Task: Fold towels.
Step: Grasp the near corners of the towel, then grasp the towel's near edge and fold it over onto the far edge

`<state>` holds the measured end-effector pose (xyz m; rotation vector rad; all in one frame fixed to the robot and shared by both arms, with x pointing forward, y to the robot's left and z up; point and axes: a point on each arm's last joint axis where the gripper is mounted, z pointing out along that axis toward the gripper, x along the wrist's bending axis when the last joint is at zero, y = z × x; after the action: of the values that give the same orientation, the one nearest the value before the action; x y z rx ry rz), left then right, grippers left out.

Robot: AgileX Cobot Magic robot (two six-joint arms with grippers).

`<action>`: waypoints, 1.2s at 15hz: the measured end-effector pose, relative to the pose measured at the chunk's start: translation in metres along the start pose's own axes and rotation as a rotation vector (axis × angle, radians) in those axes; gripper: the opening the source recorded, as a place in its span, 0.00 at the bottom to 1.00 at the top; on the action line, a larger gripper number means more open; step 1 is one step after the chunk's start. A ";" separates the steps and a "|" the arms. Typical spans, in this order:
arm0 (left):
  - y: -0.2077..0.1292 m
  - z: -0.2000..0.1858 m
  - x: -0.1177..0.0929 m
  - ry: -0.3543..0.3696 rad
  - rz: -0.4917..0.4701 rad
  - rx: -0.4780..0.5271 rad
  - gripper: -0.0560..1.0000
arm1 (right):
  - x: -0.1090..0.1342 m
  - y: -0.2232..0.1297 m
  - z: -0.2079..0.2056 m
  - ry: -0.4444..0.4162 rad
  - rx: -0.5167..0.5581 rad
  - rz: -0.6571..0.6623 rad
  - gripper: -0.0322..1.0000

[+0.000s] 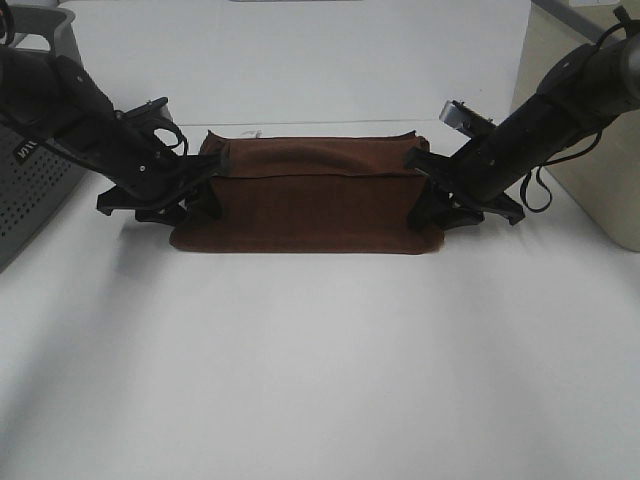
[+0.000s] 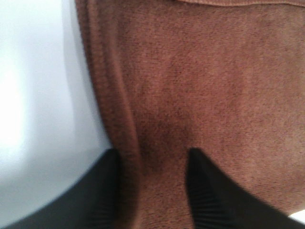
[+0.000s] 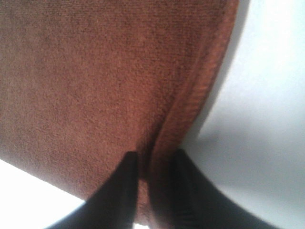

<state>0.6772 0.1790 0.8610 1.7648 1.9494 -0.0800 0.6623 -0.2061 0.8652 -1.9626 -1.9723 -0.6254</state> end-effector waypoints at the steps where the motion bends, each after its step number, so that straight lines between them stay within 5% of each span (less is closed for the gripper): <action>1: 0.000 0.000 0.001 0.006 0.009 0.004 0.27 | 0.000 0.001 0.000 -0.002 -0.007 0.000 0.09; 3: -0.002 0.000 0.001 0.015 0.028 0.023 0.07 | 0.001 0.001 -0.005 -0.023 -0.009 -0.001 0.03; 9: -0.016 -0.025 -0.002 0.023 0.049 0.085 0.06 | 0.011 -0.022 -0.037 -0.111 0.039 -0.004 0.03; 14: -0.074 -0.060 0.005 0.054 0.026 0.180 0.06 | 0.016 -0.081 -0.031 -0.143 0.133 0.005 0.03; 18: -0.063 -0.070 -0.004 0.030 0.020 0.174 0.06 | 0.021 -0.075 -0.037 -0.139 0.115 -0.015 0.03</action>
<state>0.5951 0.1910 0.9054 1.9058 1.9977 -0.2239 0.5833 -0.2042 0.9003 -1.9711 -2.0557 -0.3789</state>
